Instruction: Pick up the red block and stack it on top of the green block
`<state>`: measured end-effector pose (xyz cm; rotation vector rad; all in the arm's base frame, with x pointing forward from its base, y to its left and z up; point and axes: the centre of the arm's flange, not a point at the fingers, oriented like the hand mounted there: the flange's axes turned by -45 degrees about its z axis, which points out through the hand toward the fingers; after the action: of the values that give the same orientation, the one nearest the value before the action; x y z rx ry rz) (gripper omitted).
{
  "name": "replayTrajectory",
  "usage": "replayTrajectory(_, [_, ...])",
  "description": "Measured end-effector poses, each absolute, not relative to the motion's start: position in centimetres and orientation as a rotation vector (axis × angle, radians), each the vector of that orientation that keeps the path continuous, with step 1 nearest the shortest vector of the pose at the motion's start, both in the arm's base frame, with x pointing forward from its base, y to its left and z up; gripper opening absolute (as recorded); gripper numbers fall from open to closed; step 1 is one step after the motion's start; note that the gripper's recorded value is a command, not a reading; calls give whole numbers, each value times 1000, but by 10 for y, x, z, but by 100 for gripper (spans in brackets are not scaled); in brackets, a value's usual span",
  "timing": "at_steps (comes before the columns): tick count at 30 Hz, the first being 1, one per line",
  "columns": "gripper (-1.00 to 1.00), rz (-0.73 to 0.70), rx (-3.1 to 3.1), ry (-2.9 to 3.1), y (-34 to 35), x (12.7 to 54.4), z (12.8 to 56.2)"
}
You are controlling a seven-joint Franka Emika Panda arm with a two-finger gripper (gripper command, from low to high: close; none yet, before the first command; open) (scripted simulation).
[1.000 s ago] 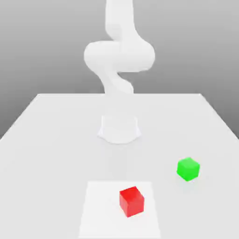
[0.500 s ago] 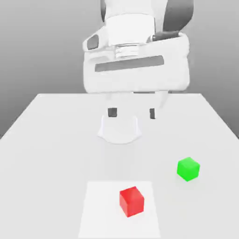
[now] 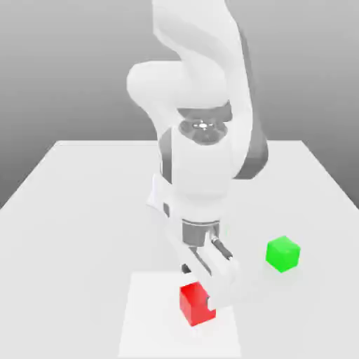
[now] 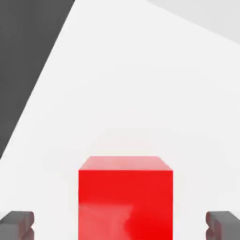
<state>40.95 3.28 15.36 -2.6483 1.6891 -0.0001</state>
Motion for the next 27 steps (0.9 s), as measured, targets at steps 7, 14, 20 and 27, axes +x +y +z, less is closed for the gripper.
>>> replayTrajectory(7, [-100,-3,-2647,1689,33,409,144])
replayTrajectory(14, [-100,-2,-2657,1672,39,407,204])
replayTrajectory(20, [-100,20,-2887,1196,166,334,235])
replayTrajectory(27, [-100,-6,-3030,832,228,257,225])
